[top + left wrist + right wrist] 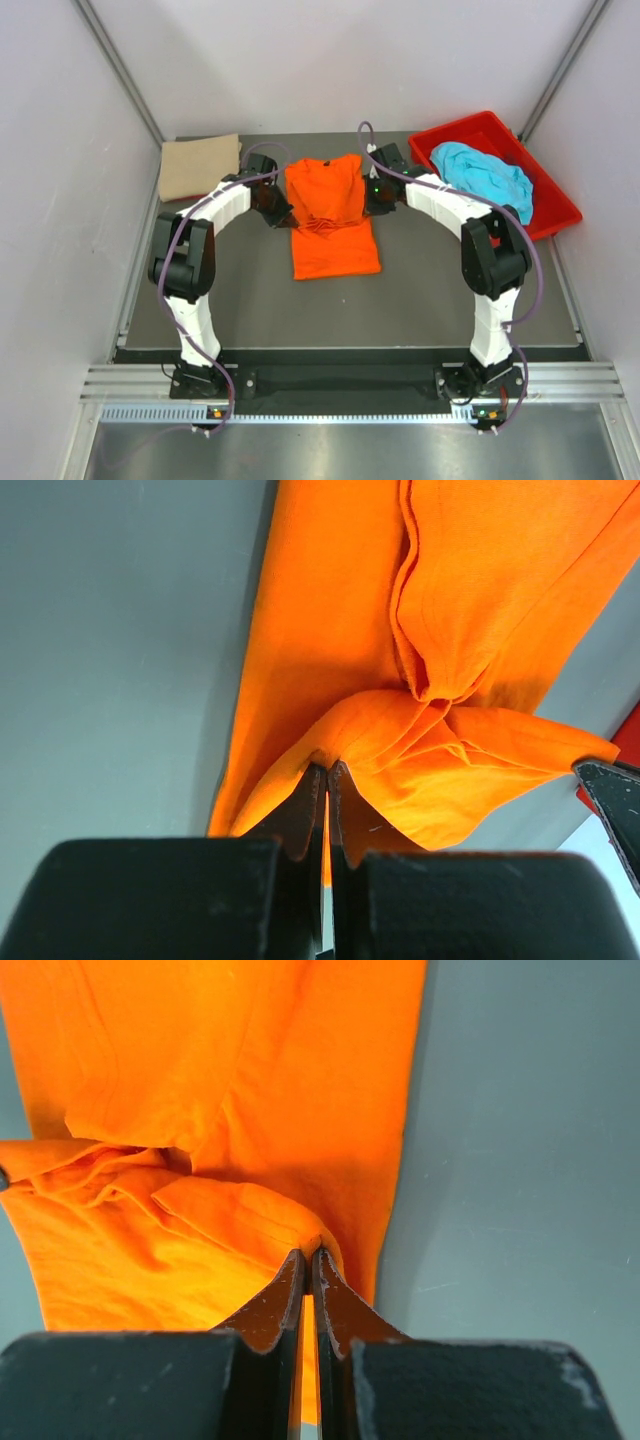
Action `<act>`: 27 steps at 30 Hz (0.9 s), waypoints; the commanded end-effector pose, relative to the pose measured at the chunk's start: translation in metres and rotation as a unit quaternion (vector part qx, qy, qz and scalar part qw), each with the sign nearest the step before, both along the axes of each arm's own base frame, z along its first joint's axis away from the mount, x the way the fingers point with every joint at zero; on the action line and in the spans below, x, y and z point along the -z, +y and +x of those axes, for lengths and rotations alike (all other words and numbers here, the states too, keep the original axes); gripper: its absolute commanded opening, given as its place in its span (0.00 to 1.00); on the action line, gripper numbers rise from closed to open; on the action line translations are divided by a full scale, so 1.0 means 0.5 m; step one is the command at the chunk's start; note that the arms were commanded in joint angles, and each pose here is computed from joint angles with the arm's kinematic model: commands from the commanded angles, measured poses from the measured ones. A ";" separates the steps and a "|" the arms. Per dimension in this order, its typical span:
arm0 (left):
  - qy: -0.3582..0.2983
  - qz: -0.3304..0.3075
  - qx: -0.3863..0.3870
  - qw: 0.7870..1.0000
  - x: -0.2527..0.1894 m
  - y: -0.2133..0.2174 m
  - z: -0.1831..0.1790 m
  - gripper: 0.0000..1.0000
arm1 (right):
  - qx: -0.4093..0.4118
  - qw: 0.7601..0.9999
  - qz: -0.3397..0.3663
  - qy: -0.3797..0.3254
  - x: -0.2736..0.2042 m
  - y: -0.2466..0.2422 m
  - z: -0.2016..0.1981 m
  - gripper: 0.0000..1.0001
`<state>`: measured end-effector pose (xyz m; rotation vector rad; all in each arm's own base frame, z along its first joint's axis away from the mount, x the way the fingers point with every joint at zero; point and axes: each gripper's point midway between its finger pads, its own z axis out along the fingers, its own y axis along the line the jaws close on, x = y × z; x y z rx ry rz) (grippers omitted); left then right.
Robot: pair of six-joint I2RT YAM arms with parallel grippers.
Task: Fold and stack the t-shirts
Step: Fold the tshirt
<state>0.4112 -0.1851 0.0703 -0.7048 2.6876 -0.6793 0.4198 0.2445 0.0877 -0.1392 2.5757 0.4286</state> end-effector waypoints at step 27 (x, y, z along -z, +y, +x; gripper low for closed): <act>-0.052 -0.026 -0.004 0.998 -0.070 0.007 0.009 0.00 | 0.007 0.998 0.030 -0.058 -0.085 -0.012 0.033 0.00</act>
